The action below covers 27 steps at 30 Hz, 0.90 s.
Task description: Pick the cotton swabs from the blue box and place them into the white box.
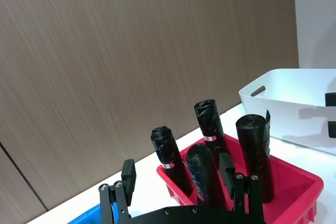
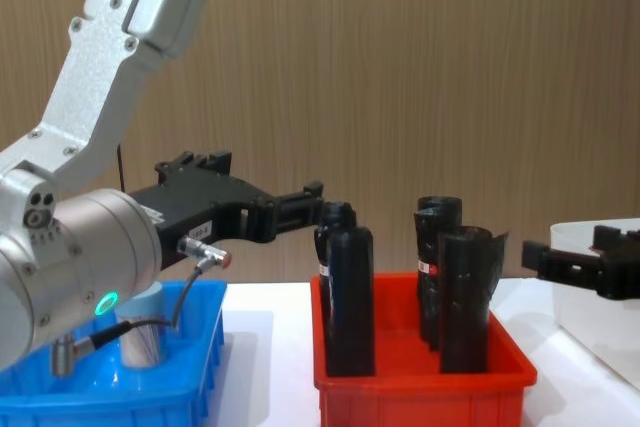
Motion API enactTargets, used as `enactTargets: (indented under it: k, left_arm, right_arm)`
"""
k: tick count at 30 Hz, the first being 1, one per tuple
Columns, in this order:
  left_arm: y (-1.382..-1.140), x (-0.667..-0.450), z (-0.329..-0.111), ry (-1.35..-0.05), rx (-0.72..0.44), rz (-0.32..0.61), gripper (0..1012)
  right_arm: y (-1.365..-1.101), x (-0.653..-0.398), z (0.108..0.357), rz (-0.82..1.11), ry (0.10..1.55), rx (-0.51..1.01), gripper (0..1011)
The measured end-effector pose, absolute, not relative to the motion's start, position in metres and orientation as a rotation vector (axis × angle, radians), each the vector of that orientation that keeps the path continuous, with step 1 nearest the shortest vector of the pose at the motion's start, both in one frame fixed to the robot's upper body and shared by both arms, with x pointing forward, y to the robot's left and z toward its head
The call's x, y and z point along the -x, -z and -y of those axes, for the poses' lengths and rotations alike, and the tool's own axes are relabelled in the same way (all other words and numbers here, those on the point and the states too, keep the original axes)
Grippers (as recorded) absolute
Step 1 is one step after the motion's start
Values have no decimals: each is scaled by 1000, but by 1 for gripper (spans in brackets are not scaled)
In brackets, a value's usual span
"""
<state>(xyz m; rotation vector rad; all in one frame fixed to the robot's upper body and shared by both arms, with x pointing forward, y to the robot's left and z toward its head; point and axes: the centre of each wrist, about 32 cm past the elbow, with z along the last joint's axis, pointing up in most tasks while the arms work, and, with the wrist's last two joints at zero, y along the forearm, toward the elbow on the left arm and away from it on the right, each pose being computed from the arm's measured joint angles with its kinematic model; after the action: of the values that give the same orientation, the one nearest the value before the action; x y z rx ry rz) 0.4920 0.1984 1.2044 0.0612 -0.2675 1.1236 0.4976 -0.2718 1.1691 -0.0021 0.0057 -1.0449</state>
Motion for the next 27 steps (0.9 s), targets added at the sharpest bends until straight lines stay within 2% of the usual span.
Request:
enactTargets:
  k: [11,27]
  left_arm:
    - [-1204,-492,-198,-1124,-61,268,1004]
    - [-1204,-492,-198,-1124,-61,268,1004]
  right_arm:
    - [-1157,-523,278,-41,987,-6,1001]
    - [-1145,-549,273,-73,938,12,1001]
